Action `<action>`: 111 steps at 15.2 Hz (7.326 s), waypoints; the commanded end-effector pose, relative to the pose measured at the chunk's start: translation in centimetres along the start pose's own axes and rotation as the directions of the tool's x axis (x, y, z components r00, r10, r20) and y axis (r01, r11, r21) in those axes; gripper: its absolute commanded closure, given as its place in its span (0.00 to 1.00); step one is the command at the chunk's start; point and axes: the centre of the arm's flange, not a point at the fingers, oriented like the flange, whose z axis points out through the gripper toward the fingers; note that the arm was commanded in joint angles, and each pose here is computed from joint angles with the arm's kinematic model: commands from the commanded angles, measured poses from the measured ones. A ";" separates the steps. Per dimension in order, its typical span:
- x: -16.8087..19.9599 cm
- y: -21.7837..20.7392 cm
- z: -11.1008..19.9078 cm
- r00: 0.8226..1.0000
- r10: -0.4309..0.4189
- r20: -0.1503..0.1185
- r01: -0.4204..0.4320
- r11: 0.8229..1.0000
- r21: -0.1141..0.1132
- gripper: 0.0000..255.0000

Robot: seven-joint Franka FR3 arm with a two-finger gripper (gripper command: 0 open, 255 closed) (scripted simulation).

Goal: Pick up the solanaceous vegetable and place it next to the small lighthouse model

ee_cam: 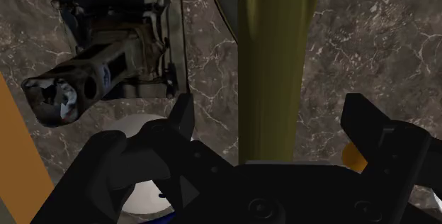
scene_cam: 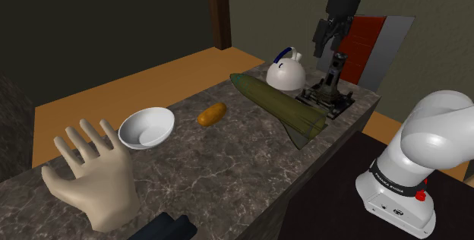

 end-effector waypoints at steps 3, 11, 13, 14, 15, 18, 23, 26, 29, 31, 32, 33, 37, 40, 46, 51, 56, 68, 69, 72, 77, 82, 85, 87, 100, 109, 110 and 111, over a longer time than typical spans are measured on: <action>-0.7 -1.5 1.9 0.996 0.084 -0.031 -0.083 0.996 0.019 0.00; -1.5 -8.3 9.6 0.902 0.410 -0.137 -0.396 0.910 0.119 0.00; -1.2 -10.1 11.4 0.860 0.486 -0.157 -0.466 0.872 0.149 0.00; -0.9 -11.0 12.3 0.836 0.523 -0.166 -0.500 0.850 0.165 0.00; -0.6 -11.9 13.2 0.810 0.559 -0.175 -0.532 0.827 0.180 0.00; 0.5 -14.5 15.8 0.725 0.660 -0.195 -0.621 0.750 0.230 0.00; 3.4 -18.6 19.8 0.555 0.804 -0.214 -0.740 0.595 0.315 0.00; 5.7 -20.8 21.9 0.440 0.872 -0.215 -0.791 0.489 0.366 0.00; 8.4 -22.7 23.9 0.317 0.925 -0.210 -0.827 0.377 0.417 0.00; 10.3 -23.9 25.2 0.232 0.952 -0.202 -0.841 0.300 0.450 0.00; 11.3 -24.4 25.8 0.188 0.962 -0.196 -0.846 0.261 0.466 0.00; 12.4 -24.9 26.3 0.145 0.971 -0.190 -0.848 0.221 0.482 0.00; 14.6 -25.4 28.0 0.077 0.981 -0.180 -0.848 0.159 0.505 0.00; 15.5 -25.2 29.4 0.077 0.981 -0.180 -0.848 0.159 0.505 0.00; 16.2 -25.1 30.5 0.077 0.981 -0.180 -0.848 0.159 0.505 0.00; 16.2 -25.1 30.5 0.077 0.981 -0.180 -0.848 0.159 0.505 1.00; 16.2 -25.1 30.5 0.077 0.981 -0.180 -0.848 0.159 0.505 1.00; 16.3 -25.4 26.3 0.077 0.981 -0.180 -0.848 0.159 0.505 1.00; 16.3 -25.5 25.8 0.077 0.981 -0.180 -0.848 0.159 0.505 1.00; 16.4 -25.6 24.2 0.077 0.981 -0.180 -0.848 0.159 0.505 1.00; 16.4 -25.9 21.6 0.077 0.981 -0.180 -0.848 0.159 0.505 1.00; 16.5 -26.1 19.0 0.077 0.981 -0.180 -0.848 0.159 0.505 1.00; 16.6 -26.3 17.4 0.077 0.981 -0.180 -0.848 0.159 0.505 1.00; 16.6 -26.4 16.3 0.077 0.981 -0.180 -0.848 0.159 0.505 1.00; 16.8 -27.0 9.5 0.077 0.981 -0.180 -0.848 0.159 0.505 1.00; 16.9 -27.4 4.8 0.077 0.981 -0.180 -0.848 0.159 0.505 1.00; 17.0 -27.5 4.2 0.077 0.981 -0.180 -0.848 0.159 0.505 1.00; 17.0 -27.5 3.7 0.077 0.981 -0.180 -0.848 0.159 0.505 1.00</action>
